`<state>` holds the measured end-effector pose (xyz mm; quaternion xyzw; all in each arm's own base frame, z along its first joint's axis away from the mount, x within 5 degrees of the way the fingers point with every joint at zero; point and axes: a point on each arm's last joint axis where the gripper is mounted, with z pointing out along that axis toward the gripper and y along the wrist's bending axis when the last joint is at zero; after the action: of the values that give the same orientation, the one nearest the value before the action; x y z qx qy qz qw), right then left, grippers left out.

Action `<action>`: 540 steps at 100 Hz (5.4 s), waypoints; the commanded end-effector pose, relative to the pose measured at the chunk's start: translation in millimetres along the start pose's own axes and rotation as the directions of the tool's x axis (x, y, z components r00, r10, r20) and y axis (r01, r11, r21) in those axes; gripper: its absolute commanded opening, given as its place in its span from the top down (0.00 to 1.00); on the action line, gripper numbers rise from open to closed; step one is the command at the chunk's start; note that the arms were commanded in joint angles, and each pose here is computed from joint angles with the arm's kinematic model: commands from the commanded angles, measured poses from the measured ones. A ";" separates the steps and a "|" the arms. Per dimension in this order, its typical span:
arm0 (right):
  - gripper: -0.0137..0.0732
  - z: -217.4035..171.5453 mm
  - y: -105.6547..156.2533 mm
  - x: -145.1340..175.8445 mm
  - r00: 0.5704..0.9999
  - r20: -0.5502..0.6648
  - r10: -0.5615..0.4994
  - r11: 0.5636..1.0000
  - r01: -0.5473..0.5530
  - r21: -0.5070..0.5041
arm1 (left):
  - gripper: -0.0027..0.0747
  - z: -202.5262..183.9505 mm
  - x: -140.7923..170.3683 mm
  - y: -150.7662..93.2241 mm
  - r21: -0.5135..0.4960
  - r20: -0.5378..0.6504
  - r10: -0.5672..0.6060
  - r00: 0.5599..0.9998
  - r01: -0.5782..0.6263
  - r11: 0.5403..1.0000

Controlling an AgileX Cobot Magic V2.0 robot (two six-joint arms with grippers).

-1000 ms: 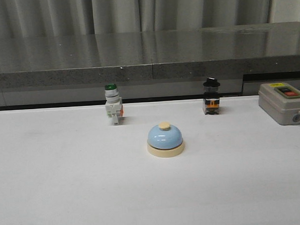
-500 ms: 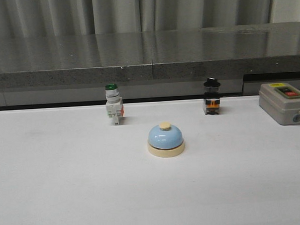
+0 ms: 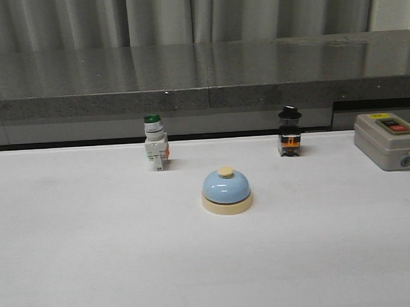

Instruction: Place and press bell with both arms

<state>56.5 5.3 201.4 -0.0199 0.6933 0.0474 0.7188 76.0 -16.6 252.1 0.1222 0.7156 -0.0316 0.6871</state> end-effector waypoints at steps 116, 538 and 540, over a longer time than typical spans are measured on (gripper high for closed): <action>0.92 -2.7 0.4 -14.5 0.992 0.123 -0.007 1.000 0.007 0.000 | 0.99 -20.5 48.8 0.1 -0.132 0.160 0.012 0.987 0.009 0.991; 0.92 321.7 184.2 -7.3 0.466 -0.839 -0.281 0.926 -0.096 -0.364 | 0.99 -20.5 48.8 0.1 -0.132 0.160 0.012 0.987 0.009 0.991; 0.92 321.7 184.2 -7.3 0.466 -0.839 -0.281 0.926 -0.096 -0.364 | 0.99 -20.5 48.8 0.1 -0.132 0.160 0.012 0.987 0.009 0.991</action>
<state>356.2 217.0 195.0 -0.2088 0.9544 0.1000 0.1885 55.7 -5.8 210.1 0.0804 0.6828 0.0092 0.7261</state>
